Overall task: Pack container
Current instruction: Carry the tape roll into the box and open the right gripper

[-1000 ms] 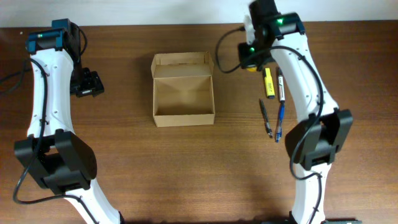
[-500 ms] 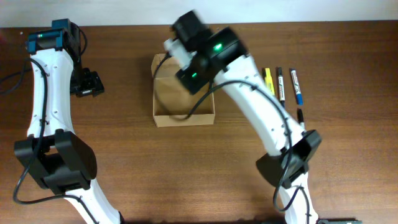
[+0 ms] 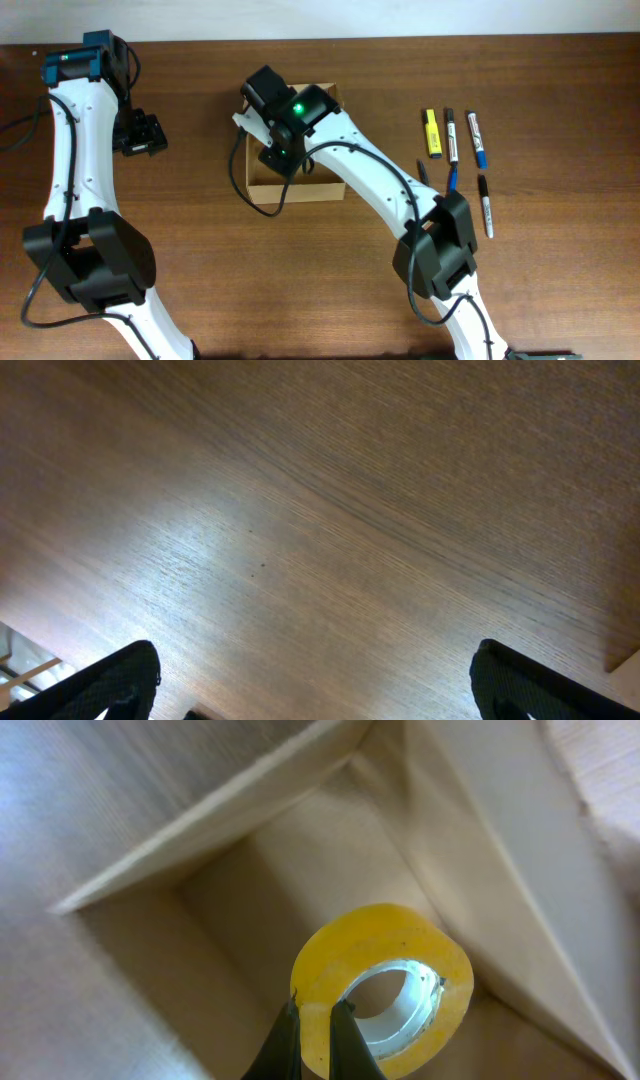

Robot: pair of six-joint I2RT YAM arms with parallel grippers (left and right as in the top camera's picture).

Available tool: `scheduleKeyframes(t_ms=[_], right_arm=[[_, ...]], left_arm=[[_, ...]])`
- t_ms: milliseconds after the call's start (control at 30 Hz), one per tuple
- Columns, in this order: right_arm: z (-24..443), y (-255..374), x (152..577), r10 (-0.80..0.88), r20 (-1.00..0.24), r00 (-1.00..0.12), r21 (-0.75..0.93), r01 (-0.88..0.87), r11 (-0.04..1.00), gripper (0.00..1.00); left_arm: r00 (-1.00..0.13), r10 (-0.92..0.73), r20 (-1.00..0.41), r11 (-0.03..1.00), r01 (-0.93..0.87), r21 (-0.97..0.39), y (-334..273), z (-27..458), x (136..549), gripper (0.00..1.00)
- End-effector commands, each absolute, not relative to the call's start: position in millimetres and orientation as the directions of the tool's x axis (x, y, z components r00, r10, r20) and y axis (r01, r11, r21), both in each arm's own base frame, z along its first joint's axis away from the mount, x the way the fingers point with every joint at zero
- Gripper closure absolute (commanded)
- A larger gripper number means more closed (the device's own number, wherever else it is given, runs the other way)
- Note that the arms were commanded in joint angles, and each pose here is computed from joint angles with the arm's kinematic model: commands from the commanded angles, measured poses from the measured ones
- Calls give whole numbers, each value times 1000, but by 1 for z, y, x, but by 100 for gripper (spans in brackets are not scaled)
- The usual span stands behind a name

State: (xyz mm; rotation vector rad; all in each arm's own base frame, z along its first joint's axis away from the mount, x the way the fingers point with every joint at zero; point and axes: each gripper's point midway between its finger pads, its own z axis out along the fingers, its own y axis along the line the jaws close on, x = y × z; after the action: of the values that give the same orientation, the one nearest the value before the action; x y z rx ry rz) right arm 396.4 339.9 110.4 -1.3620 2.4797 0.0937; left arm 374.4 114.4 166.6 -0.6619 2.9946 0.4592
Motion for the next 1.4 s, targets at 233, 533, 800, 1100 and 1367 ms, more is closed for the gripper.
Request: scheduleKeyframes(t_ms=[233,533,800,1100,1367], right_arm=[[62,327,393,-818,-249,-519,-64,-834,549,92],[91,322,395,-808,-242,-536,-79,-820,567,45],[216,288,420,-664,-416,-621,-182,-659,730,45],[281,145,463,-297,-551,-780,-109,-286,952,50],[191,45,492,-17,-398,-917,18,-27,999,49]], left_arm=[[-910,-405,-91,866,-413,281,117,163,374,0],[-910,-405,-91,866,-413,281,117,163,374,0],[-910,-405,-91,866,-413,281,117,163,374,0],[-910,-405,-91,866,-413,281,117,163,374,0],[-910,-405,-91,866,-413,281,117,163,374,0]])
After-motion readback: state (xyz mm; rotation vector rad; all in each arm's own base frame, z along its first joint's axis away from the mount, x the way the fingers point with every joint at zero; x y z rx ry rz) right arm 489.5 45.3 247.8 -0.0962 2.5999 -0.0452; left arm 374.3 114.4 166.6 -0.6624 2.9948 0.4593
